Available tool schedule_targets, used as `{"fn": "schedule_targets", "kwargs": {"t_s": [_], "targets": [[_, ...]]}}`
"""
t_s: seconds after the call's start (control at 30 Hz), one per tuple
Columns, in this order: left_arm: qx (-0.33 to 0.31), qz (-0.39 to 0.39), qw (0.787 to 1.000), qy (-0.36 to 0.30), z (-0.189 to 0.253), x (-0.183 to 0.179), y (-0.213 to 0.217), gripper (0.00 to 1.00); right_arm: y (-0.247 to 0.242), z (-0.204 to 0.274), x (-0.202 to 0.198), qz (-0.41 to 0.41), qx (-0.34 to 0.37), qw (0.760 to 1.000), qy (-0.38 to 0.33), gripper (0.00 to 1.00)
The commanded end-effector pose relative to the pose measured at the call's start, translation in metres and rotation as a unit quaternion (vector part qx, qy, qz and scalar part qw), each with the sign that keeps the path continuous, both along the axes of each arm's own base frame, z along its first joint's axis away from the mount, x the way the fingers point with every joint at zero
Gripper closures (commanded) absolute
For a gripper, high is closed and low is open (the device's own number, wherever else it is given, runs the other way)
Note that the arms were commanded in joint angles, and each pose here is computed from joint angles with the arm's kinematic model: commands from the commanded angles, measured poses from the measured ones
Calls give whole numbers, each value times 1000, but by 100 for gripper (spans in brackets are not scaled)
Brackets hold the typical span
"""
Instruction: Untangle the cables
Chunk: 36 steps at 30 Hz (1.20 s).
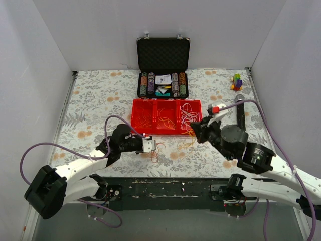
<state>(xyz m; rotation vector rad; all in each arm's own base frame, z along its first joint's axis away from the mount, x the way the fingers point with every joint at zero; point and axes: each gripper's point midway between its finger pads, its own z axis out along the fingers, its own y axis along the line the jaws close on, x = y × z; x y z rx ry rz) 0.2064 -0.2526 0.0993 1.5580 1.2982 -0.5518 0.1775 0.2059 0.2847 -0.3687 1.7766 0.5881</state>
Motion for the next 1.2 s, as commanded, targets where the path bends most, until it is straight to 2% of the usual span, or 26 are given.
{"fn": "schedule_targets", "kwargs": {"t_s": [0.0, 0.13, 0.3, 0.53, 0.83, 0.97, 1.17], "targets": [[-30, 7, 1000, -2, 35, 0, -4, 100, 33, 99, 20, 17, 35, 993, -111, 99], [-40, 11, 999, -7, 46, -3, -2, 100, 55, 118, 46, 13, 11, 991, -129, 99], [-59, 25, 998, -24, 69, -3, 3, 100, 60, 122, 87, 15, 27, 992, -123, 99], [-84, 38, 995, -37, 99, -7, 8, 100, 75, 86, 125, 42, 18, 995, -84, 99], [-133, 70, 985, -85, 163, 9, 7, 100, 91, 50, 147, 68, 38, 996, -46, 99], [-186, 113, 964, -153, 218, 24, 17, 100, 99, 65, 146, 88, 50, 993, -58, 99], [-273, 179, 905, -274, 316, 35, 43, 100, 107, 82, 149, 100, 57, 991, -71, 99]]}}
